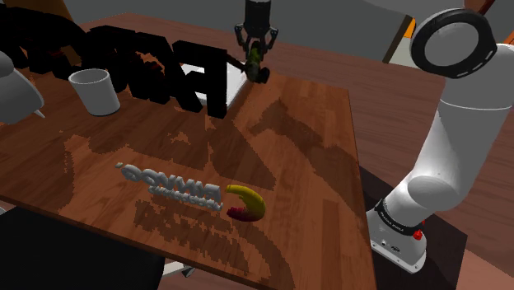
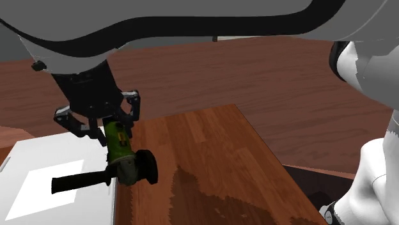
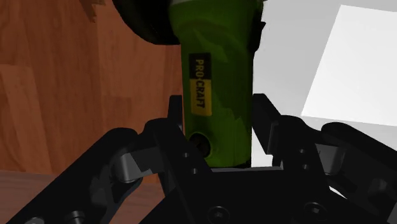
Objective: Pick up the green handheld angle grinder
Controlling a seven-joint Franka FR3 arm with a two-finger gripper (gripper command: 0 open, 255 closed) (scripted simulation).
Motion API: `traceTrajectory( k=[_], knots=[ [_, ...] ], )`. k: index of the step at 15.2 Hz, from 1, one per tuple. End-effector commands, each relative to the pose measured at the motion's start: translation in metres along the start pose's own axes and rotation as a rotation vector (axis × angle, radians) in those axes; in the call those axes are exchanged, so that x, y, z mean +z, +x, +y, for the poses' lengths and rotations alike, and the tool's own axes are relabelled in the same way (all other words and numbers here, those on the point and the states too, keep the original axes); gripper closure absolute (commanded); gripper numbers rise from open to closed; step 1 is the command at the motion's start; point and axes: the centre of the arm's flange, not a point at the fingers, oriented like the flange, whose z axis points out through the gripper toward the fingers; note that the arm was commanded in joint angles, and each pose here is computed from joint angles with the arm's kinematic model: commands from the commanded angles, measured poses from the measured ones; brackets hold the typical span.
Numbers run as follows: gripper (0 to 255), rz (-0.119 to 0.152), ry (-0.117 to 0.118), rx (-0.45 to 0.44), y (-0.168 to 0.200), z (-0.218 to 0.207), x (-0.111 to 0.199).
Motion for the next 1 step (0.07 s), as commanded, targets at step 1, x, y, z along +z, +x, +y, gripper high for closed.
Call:
traceTrajectory(
  k=[1],
  knots=[
    [255, 0.0, 0.0, 0.0, 0.0, 0.0006, -0.003]
  ],
)
